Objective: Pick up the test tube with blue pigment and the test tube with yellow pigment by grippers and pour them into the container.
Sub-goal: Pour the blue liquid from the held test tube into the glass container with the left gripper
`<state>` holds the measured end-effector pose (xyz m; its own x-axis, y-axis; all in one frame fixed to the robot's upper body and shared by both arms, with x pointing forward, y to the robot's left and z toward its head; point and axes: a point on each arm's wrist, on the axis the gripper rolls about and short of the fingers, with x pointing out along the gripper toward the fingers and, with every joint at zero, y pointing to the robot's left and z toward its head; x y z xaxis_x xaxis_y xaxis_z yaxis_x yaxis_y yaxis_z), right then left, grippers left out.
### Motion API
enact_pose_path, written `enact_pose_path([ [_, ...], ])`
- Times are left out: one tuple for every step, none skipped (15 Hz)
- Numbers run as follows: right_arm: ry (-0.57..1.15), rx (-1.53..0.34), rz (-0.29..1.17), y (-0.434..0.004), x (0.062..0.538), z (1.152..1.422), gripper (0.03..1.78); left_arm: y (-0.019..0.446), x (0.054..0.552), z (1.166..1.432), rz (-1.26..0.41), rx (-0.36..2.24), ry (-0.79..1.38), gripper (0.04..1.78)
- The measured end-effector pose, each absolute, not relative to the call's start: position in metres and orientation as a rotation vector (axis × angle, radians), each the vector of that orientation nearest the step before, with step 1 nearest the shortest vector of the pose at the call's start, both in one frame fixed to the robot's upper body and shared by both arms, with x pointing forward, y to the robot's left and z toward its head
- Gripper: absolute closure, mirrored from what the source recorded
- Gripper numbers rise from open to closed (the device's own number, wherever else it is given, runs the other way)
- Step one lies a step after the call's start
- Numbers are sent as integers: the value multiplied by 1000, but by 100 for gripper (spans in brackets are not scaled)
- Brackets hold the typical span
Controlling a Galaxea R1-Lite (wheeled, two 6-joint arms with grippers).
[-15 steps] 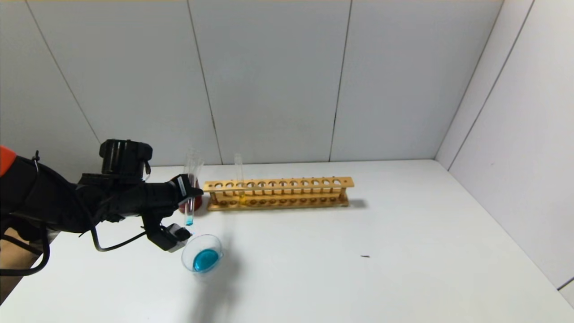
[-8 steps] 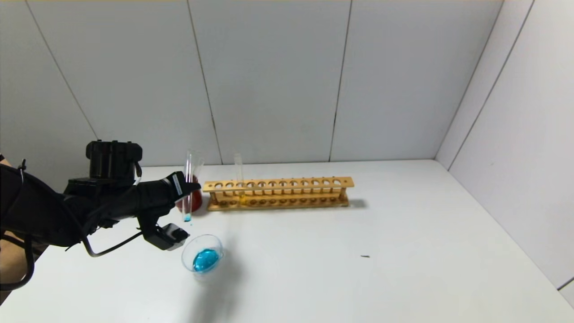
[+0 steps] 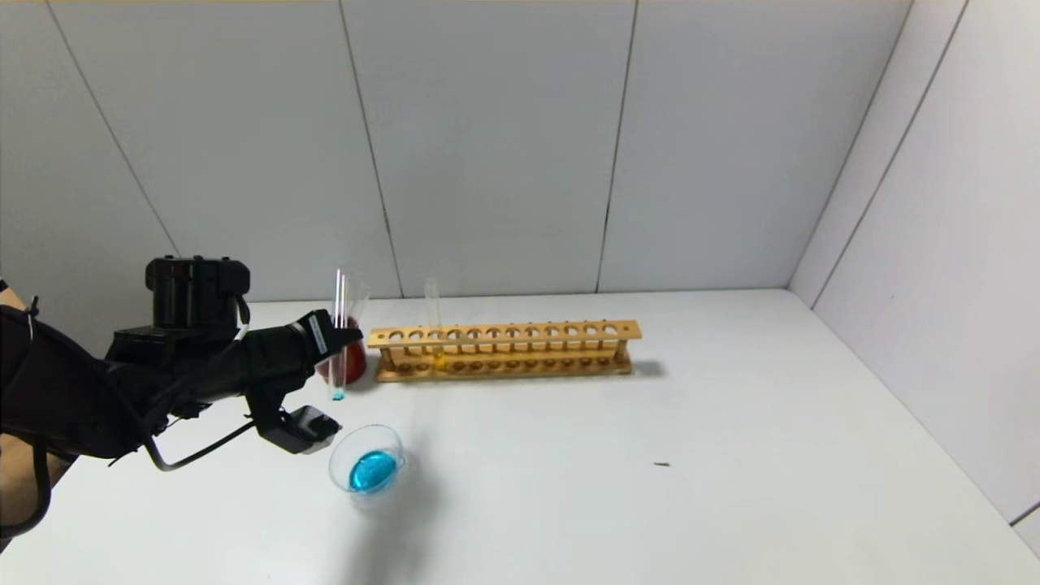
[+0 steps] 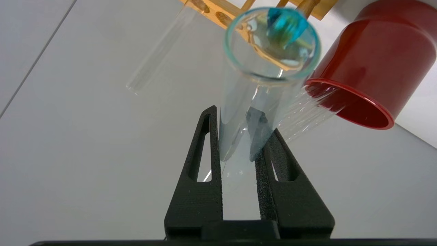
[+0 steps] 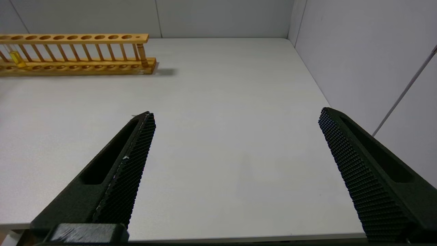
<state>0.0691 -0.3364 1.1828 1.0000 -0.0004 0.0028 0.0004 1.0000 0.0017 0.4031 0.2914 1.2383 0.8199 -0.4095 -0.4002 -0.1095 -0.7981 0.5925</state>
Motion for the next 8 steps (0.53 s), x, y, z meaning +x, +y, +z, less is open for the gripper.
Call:
enact_pose_path([
  [-3, 2, 0, -336, 69, 1183, 6, 291, 403, 1239, -704, 2440, -384, 149],
  [-3, 1, -1, -336, 69, 1183, 6, 291, 402, 1240, -702, 2444, -388, 149],
  [-3, 2, 0, -336, 69, 1183, 6, 291, 402, 1241, -698, 2451, -393, 149],
  [-3, 2, 0, -336, 69, 1183, 6, 292, 402, 1241, -695, 2453, -394, 149],
  [-3, 2, 0, -336, 69, 1183, 6, 292, 401, 1243, -691, 2457, -397, 149],
  [-3, 2, 0, -336, 69, 1183, 6, 292, 401, 1243, -687, 2464, -401, 149],
  [-3, 2, 0, -336, 69, 1183, 6, 292, 400, 1244, -683, 2474, -407, 149],
  [-2, 2, 0, -336, 69, 1183, 6, 292, 400, 1245, -678, 2479, -410, 149],
])
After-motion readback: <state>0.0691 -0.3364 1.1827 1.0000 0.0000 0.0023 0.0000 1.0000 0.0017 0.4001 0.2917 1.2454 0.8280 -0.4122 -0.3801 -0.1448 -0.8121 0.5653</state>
